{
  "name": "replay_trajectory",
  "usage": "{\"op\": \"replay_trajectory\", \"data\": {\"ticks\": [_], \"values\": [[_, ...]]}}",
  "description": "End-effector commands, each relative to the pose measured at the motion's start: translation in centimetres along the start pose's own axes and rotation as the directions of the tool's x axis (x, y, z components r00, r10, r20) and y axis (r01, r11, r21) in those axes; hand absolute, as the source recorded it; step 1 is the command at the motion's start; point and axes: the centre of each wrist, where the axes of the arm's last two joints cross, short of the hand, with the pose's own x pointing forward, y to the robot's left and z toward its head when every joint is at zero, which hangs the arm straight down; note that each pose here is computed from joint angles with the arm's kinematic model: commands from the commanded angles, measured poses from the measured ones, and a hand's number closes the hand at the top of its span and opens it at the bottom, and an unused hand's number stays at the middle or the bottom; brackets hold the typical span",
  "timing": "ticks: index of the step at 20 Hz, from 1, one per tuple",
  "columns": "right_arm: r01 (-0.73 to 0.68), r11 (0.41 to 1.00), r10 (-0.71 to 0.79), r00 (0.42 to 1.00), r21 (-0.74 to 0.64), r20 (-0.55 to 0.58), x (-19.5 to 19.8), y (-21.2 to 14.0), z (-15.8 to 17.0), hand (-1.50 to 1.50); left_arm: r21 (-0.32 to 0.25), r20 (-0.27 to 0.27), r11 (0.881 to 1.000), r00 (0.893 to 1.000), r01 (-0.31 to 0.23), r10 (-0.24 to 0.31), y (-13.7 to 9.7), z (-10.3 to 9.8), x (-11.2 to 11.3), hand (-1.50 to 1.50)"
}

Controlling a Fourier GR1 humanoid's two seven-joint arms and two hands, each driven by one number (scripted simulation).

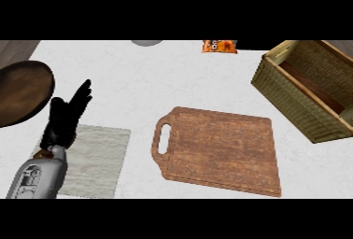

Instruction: Pick the croissant from the cutting board and place it in the basket

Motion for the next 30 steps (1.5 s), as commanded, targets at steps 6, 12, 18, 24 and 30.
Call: {"op": "replay_trajectory", "data": {"ticks": [6,12,18,24,30], "values": [[0.027,0.998,-0.032,0.997,0.063,0.071,-7.5,2.7,-3.1,1.5,0.03,0.001,0.999,1.0,-0.019,0.019,1.0,-0.5,0.2,0.0],[-0.02,0.995,0.014,0.998,0.101,0.06,-10.9,6.2,-5.2,1.5,0.008,0.007,1.0,1.0,0.01,-0.01,-0.6,0.6,-0.8,0.0],[0.08,0.975,-0.088,0.996,0.207,0.03,-11.7,11.0,-6.4,1.5,0.023,0.005,1.0,1.0,-0.004,0.004,-0.6,-0.7,0.4,0.0],[0.284,0.938,-0.277,0.959,0.2,-0.066,-15.0,13.4,-6.3,-1.5,0.011,-0.002,1.0,1.0,-0.008,0.008,-0.7,-1.2,0.2,0.0],[0.38,0.924,-0.38,0.925,0.049,-0.012,-16.0,13.5,-6.5,-1.5,0.005,0.013,1.0,1.0,0.0,0.0,-0.5,-0.3,0.0,0.0]]}}
